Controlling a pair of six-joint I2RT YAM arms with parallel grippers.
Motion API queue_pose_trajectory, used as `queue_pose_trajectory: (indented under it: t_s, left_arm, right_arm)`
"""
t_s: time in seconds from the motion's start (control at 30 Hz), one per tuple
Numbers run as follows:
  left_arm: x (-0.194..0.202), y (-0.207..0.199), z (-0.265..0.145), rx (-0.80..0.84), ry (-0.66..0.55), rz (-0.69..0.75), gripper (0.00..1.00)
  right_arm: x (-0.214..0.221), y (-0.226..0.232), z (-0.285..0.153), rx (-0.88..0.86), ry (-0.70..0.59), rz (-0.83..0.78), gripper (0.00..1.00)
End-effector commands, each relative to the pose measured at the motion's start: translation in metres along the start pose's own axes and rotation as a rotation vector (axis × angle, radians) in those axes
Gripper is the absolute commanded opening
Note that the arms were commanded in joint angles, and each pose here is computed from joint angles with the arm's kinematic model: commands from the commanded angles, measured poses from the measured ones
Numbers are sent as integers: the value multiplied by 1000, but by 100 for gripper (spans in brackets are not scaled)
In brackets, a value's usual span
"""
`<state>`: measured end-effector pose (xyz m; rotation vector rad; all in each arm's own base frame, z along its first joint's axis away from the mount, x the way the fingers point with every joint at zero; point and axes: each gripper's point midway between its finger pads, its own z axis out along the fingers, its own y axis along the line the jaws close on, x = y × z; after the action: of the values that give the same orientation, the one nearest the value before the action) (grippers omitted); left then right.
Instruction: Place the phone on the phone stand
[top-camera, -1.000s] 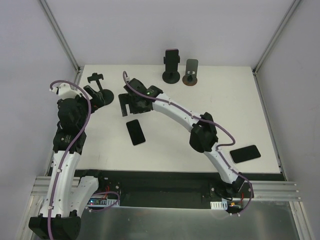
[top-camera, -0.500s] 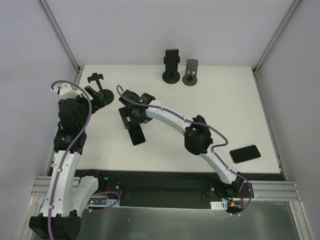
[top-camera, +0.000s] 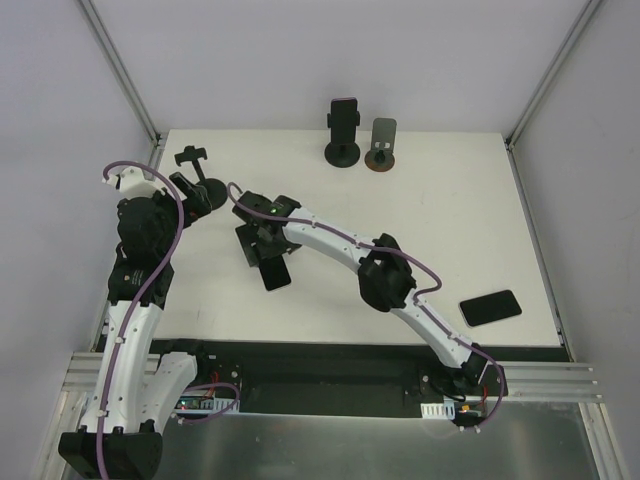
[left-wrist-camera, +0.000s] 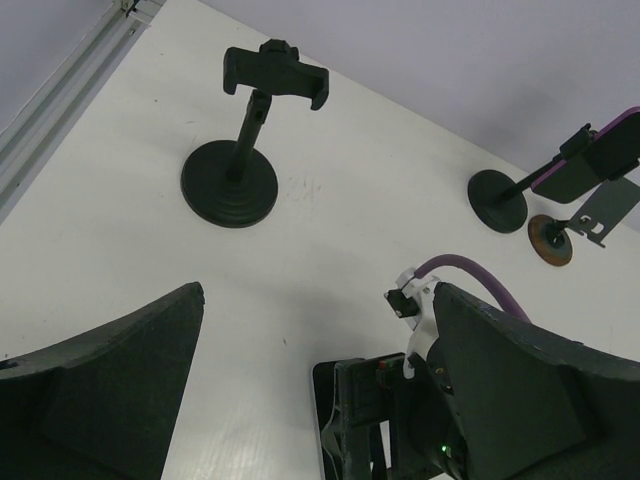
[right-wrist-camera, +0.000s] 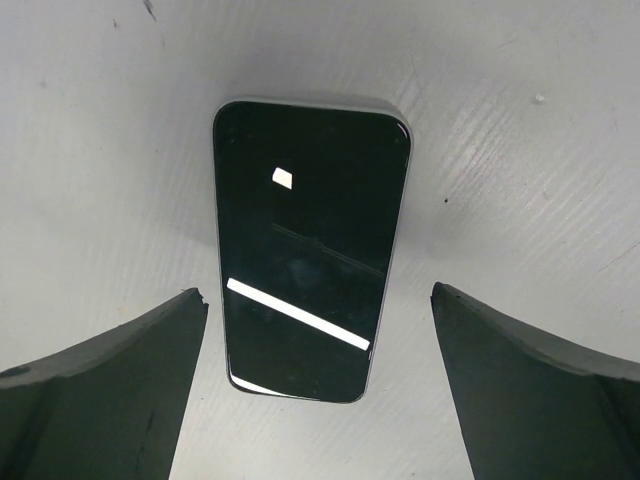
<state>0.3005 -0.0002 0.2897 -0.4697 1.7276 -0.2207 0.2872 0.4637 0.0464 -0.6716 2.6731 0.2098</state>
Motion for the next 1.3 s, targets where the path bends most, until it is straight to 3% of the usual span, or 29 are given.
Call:
queue_pose_trajectory:
  t_s: [0.0, 0.67, 0.97, 1.07, 1.1, 1.17, 1.27]
  left_arm:
    - [-11, 0, 2, 7, -35, -20, 96]
    - [-10, 1, 2, 10, -35, -44, 94]
    - [-10, 1, 2, 11, -33, -51, 94]
    - [-9, 1, 2, 12, -31, -51, 94]
    - [-10, 1, 2, 12, -32, -51, 94]
    - [-9, 1, 3, 11, -30, -52, 94]
    - [-8, 2, 4, 10, -25, -52, 93]
  right_arm:
    - [-9, 0, -9, 19, -34, 10, 96]
    - [3, 11, 12, 25, 3, 3, 99]
    - [9, 2, 20, 79, 25, -4, 87]
    - [13, -9, 22, 108, 45, -13, 77]
    - [13, -11, 21, 114, 49, -16, 65]
    - [12, -16, 19, 129, 43, -25, 54]
    - [9, -21, 14, 143, 33, -36, 50]
